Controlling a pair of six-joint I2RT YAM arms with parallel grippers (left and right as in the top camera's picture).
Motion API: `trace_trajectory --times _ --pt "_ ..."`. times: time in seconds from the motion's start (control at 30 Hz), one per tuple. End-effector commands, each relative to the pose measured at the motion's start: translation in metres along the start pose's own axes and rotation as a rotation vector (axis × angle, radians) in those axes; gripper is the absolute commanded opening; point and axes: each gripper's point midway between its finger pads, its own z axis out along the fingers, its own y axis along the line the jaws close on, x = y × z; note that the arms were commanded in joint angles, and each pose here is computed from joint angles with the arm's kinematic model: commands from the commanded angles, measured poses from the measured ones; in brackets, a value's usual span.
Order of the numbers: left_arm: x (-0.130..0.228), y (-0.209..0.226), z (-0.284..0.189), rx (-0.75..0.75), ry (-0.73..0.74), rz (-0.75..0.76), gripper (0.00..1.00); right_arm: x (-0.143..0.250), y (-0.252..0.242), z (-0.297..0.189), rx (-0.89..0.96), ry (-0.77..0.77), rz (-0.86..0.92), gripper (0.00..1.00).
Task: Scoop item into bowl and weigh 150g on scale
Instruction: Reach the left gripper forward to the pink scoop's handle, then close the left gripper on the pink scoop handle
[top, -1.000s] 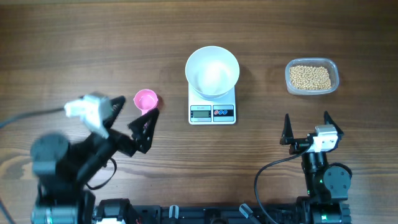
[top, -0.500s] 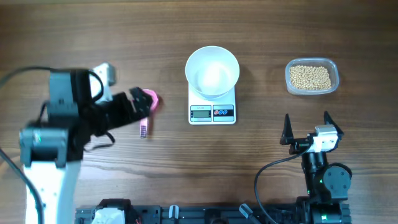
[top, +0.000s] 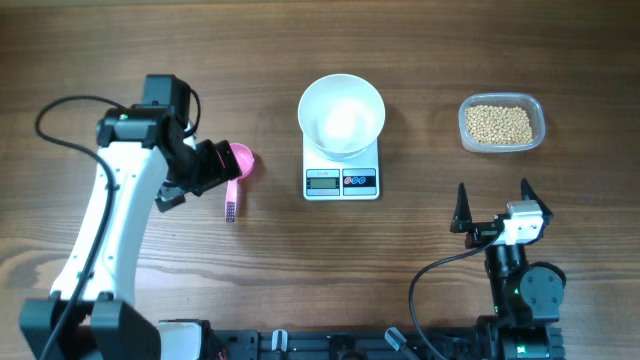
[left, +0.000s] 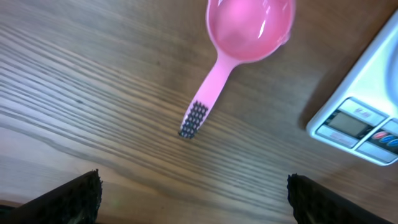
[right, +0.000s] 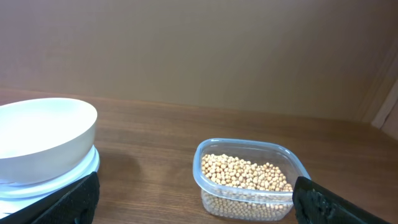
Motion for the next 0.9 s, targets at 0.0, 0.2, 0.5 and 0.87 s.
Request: trace_trajectory --times 0.0,0.2,0.5,0.87 --pt "0.018 -0.007 0.03 0.063 0.078 0.003 1.0 -0.002 -0.001 0.0 0.002 -0.009 0.0 1.0" --pt "0.019 -0.017 0.063 0.171 0.065 0.068 1.0 -0.002 -0.001 0.0 0.002 -0.009 0.0 1.0" --pt "-0.003 0.018 0.084 0.106 0.047 0.012 0.95 -0.001 -0.001 0.0 0.001 -0.008 0.0 1.0" --pt "-0.012 -0.003 0.11 0.29 0.098 0.129 0.9 -0.001 -0.001 0.0 0.001 -0.008 0.0 1.0"
